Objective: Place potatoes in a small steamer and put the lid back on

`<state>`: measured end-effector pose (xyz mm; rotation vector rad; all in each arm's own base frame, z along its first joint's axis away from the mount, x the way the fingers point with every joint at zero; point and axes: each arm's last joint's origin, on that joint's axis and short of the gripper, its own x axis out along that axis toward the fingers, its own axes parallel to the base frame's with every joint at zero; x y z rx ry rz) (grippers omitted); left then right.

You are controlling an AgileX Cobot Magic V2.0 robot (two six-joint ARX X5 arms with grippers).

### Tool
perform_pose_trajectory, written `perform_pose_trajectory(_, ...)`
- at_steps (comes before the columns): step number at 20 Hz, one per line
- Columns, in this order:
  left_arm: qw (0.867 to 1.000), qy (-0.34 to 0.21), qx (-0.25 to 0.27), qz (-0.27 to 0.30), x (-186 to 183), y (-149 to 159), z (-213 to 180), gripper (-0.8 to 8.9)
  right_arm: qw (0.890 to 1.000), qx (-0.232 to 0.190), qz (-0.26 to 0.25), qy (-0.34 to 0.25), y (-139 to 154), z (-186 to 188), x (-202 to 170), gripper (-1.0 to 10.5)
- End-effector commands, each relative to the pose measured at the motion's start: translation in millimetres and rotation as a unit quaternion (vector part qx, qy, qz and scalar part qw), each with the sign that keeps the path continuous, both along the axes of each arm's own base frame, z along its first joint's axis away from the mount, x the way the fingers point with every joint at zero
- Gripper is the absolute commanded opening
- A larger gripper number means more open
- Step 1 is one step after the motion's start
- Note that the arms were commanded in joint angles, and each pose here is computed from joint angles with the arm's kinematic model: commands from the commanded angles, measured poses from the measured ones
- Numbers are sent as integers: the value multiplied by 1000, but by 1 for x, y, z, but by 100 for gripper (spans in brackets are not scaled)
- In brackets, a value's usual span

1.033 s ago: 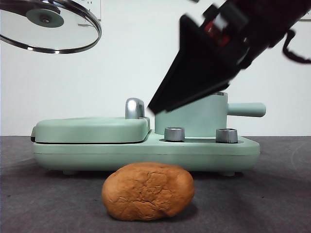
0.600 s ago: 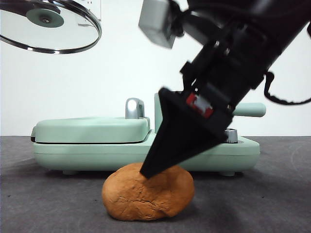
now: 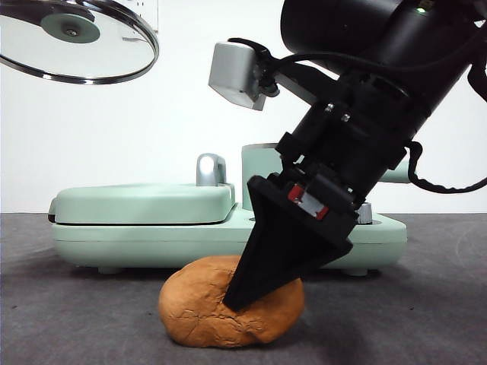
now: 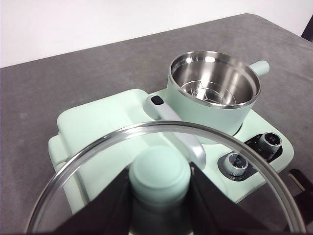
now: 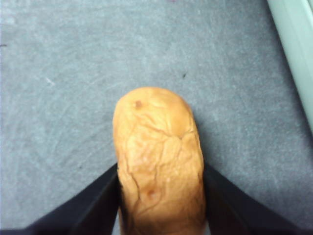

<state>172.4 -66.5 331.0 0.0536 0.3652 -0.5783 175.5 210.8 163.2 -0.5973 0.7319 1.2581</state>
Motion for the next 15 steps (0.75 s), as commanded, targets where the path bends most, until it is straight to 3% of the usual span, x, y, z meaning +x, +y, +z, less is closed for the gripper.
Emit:
perform_pose_trajectory(1,1000,-22,-9,-1,0,0,9,13,999,-4,-14,32,3,1,-2,165)
perform_pose_trajectory(4,1000,-22,-10,-1,0,0,9,13,998,7,-30,52,-4,15,-9,165)
perform_pose_trajectory(8,1000,-23,-8,-2,0,0,9,13,993,58,-90,55,-24,56,-22,165)
perform_pose_trajectory(10,1000,-24,-8,-2,0,0,9,13,981,89,-163,55,-39,77,-27,165)
perform_pose_trajectory(12,1000,-24,-8,-2,0,0,9,13,962,112,-241,63,-54,99,-29,165)
perform_pose_trajectory(15,1000,-24,-8,-2,0,0,9,13,946,116,-295,76,-69,130,-23,166)
